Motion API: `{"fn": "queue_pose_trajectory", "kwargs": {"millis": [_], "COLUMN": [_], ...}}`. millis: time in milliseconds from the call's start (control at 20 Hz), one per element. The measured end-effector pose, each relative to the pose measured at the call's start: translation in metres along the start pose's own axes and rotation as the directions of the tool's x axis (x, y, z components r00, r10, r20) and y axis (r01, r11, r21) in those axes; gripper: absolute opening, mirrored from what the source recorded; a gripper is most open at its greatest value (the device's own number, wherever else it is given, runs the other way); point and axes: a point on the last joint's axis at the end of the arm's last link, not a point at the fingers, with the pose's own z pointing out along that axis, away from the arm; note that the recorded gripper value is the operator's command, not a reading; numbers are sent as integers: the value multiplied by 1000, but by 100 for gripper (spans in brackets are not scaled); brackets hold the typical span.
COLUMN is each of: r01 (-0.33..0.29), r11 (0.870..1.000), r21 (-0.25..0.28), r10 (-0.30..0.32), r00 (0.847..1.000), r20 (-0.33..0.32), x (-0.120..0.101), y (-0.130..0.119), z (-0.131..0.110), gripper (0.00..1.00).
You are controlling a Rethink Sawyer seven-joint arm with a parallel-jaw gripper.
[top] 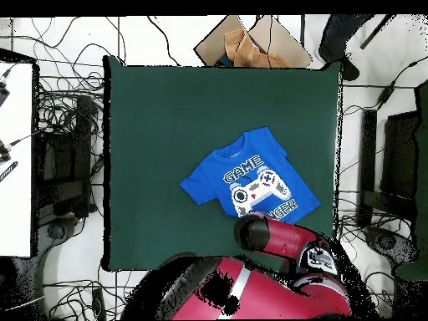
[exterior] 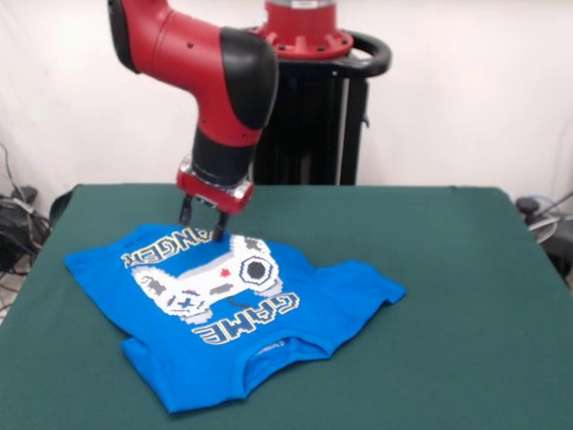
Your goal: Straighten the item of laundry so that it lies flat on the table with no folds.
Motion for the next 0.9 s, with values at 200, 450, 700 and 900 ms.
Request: {"fn": "queue_pose_trajectory", "kwargs": {"millis": [200,450,700,900], "r01": [-22,-81,-211,-367], "r11": [1000,996,975,926], "r21": [-15,-36,-61,-93], "r10": [21,81,216,379], "r00": [1000,997,972,895], "r20": [-22,2,94,235], "x": [14,29,30,24], "y": [11,28,39,49], "z": [-8,-14,-13,-9], "gripper": [100,100,100,100]}}
